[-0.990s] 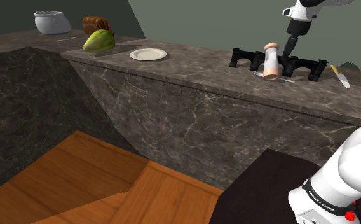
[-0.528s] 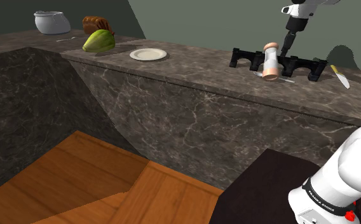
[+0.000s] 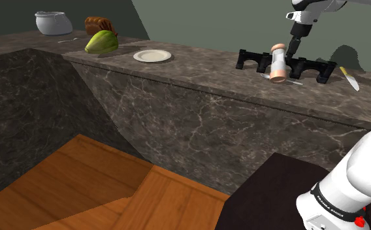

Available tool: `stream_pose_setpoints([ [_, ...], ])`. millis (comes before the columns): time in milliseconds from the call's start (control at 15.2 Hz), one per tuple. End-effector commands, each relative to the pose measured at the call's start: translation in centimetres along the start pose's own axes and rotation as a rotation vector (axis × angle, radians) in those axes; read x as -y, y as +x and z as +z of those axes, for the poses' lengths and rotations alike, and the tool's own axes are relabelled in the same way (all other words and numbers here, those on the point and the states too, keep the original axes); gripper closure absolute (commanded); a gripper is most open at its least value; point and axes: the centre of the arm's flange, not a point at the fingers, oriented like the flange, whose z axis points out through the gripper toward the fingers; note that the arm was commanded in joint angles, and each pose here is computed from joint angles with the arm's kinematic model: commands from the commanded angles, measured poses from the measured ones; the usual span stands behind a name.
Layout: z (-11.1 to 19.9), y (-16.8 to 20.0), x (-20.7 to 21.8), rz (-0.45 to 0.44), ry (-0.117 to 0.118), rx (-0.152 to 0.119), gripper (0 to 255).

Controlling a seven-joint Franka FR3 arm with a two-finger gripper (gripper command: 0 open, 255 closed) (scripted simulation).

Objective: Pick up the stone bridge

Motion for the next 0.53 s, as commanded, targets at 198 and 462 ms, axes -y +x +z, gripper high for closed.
stream_pose_setpoints([
  [198, 1.40, -0.06, 0.07, 0.000, 0.000, 0.000, 255],
  [462, 1.40, -0.06, 0.07, 0.000, 0.000, 0.000, 255],
])
